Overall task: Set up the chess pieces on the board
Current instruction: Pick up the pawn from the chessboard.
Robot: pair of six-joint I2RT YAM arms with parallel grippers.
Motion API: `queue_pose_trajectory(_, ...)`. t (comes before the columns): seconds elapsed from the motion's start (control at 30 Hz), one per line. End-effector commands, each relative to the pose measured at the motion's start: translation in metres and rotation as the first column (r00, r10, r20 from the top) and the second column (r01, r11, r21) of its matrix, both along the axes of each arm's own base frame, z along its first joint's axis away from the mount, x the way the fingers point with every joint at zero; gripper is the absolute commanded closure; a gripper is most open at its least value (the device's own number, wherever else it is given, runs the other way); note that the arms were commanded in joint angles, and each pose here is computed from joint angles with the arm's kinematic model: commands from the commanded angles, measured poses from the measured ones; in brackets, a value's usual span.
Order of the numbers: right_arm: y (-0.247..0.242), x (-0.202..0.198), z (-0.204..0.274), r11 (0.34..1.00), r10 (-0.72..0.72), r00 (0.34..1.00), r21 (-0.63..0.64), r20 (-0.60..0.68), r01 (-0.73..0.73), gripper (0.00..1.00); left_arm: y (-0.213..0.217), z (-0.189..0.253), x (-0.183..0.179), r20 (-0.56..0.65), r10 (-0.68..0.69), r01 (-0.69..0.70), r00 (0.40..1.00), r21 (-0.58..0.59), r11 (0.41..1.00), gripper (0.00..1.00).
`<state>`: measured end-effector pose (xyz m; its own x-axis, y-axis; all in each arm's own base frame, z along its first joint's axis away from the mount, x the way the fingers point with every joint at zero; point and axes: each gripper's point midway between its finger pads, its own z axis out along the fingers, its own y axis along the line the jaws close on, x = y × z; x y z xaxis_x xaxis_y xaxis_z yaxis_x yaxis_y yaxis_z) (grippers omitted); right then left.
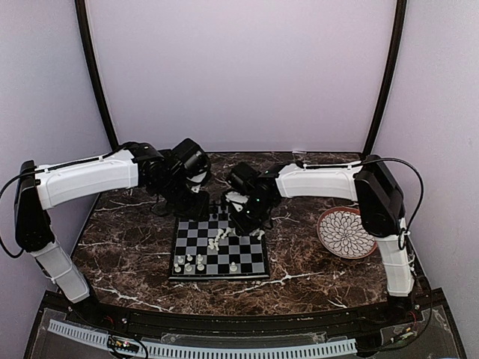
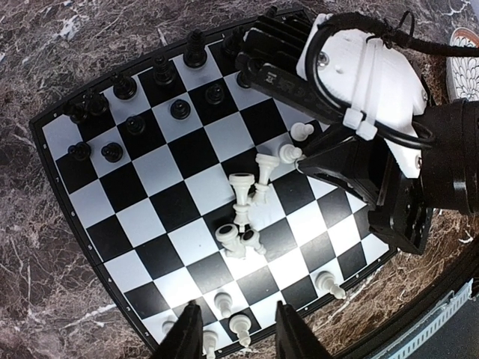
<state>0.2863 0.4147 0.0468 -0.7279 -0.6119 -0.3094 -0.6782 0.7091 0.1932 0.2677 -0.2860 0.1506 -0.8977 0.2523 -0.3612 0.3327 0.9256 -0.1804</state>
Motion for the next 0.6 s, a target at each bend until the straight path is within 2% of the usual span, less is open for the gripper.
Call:
queue_pose_trajectory(0.0, -0.004, -0.003, 0.012, 1.000, 0.001, 1.000, 0.004, 0.013, -0.001, 0.92, 0.002, -0.002, -0.003, -0.014, 0.004, -0.004, 1.000, -0.005, 1.000, 0.64)
queue_pose_trajectory(0.37, -0.025, -0.015, 0.052, 0.999, -0.032, 0.998, 0.034, 0.049, 0.030, 0.99, -0.003, -0.006, -0.003, -0.024, 0.001, -0.001, 1.000, -0.028, 1.000, 0.65)
queue_pose_trajectory(0.57, -0.043, -0.046, 0.047, 0.999, -0.028, 0.999, 0.018, 0.030, 0.028, 0.99, -0.008, -0.007, -0.005, -0.045, 0.000, -0.003, 0.999, -0.053, 0.999, 0.65)
